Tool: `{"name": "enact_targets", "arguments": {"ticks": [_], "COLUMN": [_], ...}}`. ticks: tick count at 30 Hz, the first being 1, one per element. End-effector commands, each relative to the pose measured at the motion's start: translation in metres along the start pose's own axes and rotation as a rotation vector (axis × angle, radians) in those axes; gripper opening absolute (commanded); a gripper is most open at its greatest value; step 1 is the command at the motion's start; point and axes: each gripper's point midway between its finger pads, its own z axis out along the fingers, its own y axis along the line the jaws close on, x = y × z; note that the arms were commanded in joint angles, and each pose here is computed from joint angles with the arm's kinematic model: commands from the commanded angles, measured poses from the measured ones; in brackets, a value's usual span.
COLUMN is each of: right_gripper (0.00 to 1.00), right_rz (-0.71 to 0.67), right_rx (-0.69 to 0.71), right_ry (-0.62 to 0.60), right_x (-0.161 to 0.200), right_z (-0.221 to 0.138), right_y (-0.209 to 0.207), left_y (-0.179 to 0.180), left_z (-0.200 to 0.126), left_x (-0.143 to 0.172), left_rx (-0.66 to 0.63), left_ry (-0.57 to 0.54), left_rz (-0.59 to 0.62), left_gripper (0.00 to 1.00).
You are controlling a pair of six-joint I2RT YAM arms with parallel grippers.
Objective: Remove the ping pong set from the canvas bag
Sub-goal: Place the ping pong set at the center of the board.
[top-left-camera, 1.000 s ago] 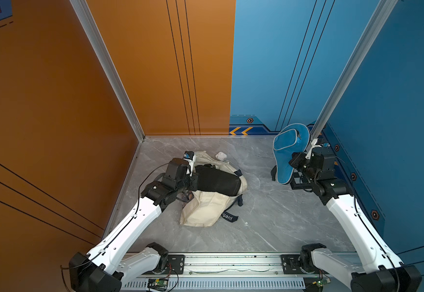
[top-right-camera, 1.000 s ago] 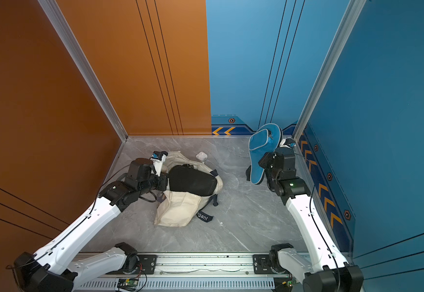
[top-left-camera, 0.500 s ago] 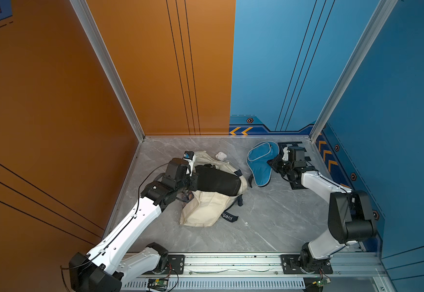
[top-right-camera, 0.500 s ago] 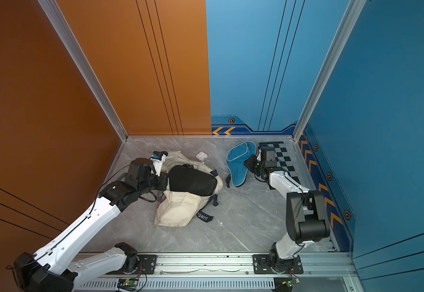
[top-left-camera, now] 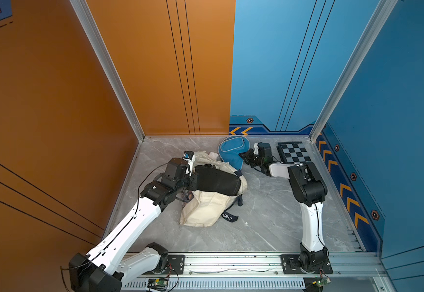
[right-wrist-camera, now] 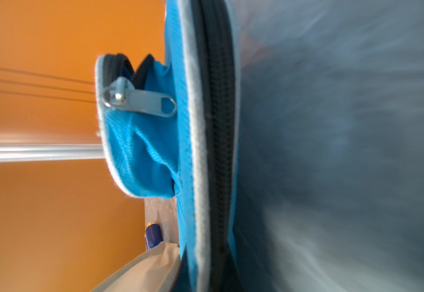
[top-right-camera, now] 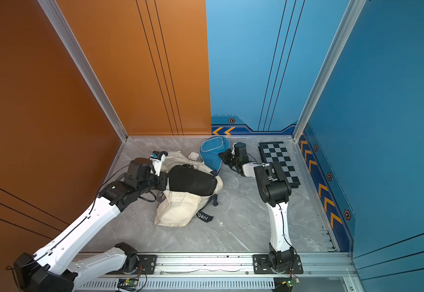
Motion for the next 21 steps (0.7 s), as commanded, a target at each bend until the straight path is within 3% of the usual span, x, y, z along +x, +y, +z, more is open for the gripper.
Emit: {"name": "enact_targets", "arguments": {"ticks": [1, 6, 11, 15, 21], "right_gripper": [0.09, 0.32, 0.55, 0.67, 0.74], "right_rz": [-0.027, -0.034, -0.03, -0.117, -0.337], "right_rx": [0.014, 0.083, 0.125, 0.168, 0.279], "right_ry": [0.045, 0.1, 0.102, 0.052, -0.07], "right_x": [0.018, 0.032, 0.017, -0.011, -0.043], "right_z": [0.017, 0.025, 0.012, -0.023, -0.107], "right_y": [0.009, -0.002, -0.008, 0.011, 0.054], "left_y": [0.004, 0.003, 0.004, 0.002, 0.0], "left_z": [0.001, 0.0, -0.001, 0.0, 0.0], "left_x": [0.0, 0.0, 0.0, 0.0, -0.002], "left_rx": [-0.002, -0.001, -0.001, 0.008, 0.023], "left_ry": [-0.006, -0.007, -0.01, -0.009, -0.019], "left_rz": [-0.007, -0.007, -0.011, -0.017, -0.029], "left_gripper": [0.0, 0.0, 0.0, 0.0, 0.0]}}
